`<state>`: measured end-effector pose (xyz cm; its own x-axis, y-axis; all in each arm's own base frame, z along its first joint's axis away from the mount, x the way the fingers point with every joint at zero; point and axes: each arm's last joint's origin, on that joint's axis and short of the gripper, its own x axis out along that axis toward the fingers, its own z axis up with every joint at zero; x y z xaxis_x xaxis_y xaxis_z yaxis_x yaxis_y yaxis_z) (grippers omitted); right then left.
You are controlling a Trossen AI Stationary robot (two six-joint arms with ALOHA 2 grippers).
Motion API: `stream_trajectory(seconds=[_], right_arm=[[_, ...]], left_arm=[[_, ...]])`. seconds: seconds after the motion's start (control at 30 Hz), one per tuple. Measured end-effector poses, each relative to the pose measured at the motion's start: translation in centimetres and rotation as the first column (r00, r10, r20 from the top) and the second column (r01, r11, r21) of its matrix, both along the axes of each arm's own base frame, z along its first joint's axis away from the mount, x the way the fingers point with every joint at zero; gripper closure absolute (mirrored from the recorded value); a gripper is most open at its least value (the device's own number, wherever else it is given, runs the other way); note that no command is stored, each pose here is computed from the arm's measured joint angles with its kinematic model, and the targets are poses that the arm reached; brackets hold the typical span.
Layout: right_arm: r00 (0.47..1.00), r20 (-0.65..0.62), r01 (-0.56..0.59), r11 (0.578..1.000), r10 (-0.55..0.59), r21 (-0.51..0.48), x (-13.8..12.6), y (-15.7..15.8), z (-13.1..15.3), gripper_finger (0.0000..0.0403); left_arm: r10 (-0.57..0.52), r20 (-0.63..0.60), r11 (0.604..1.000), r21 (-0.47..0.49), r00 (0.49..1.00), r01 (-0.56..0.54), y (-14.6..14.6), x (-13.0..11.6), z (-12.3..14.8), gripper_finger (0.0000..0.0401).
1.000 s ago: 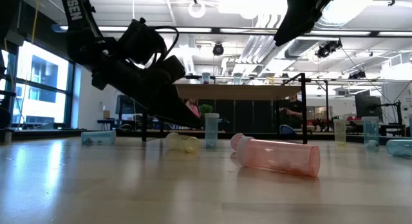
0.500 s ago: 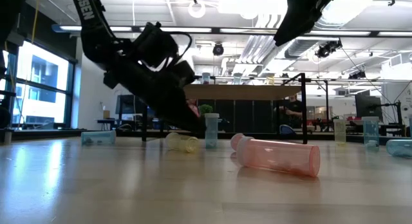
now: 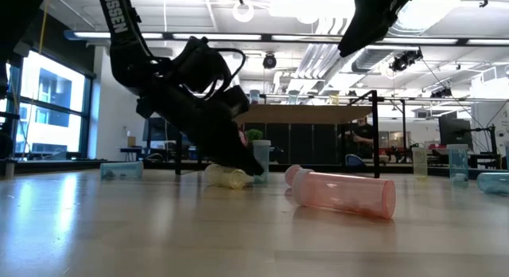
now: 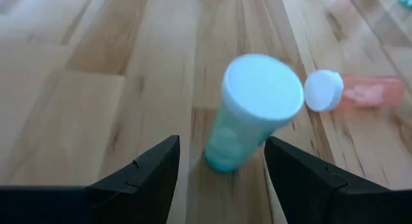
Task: Pick and place medicine bottles onto shelf by color
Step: Put the green pill bottle on the shelf aligned with the other green pill bottle
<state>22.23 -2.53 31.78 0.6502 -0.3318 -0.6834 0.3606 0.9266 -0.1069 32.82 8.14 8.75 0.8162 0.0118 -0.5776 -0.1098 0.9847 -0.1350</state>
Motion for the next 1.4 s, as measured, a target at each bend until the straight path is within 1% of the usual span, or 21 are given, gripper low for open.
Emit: stream_trajectory(seconds=[0.2, 0.4, 0.77, 1.13, 1.4], right_arm=[[1.000, 0.000, 0.000, 1.000, 0.000, 0.000, 0.00, 0.00, 0.00, 0.0203], [1.000, 0.001, 0.000, 1.000, 0.000, 0.000, 0.01, 0.01, 0.01, 0.0203], [1.000, 0.001, 0.000, 1.000, 0.000, 0.000, 0.01, 0.00, 0.01, 0.0203], [1.000, 0.002, 0.000, 1.000, 0.000, 0.000, 0.01, 0.00, 0.01, 0.0203], [1.000, 0.002, -0.006, 1.000, 0.006, -0.006, 0.04, 0.00, 0.03, 0.0203]], left_arm=[[0.001, 0.004, 1.000, 0.002, 1.000, -0.001, 0.02, 0.03, 0.06, 0.0190], [-0.004, -0.014, 1.000, 0.005, 1.000, 0.004, 0.03, -0.10, -0.09, 0.0221], [0.000, 0.000, 1.000, 0.020, 1.000, 0.000, 0.08, -0.01, 0.03, 0.0275], [-0.004, 0.013, 0.999, 0.033, 1.000, 0.004, 0.11, 0.07, 0.16, 0.0307], [-0.004, 0.014, 0.999, 0.033, 1.000, 0.004, 0.11, 0.07, 0.17, 0.0310]])
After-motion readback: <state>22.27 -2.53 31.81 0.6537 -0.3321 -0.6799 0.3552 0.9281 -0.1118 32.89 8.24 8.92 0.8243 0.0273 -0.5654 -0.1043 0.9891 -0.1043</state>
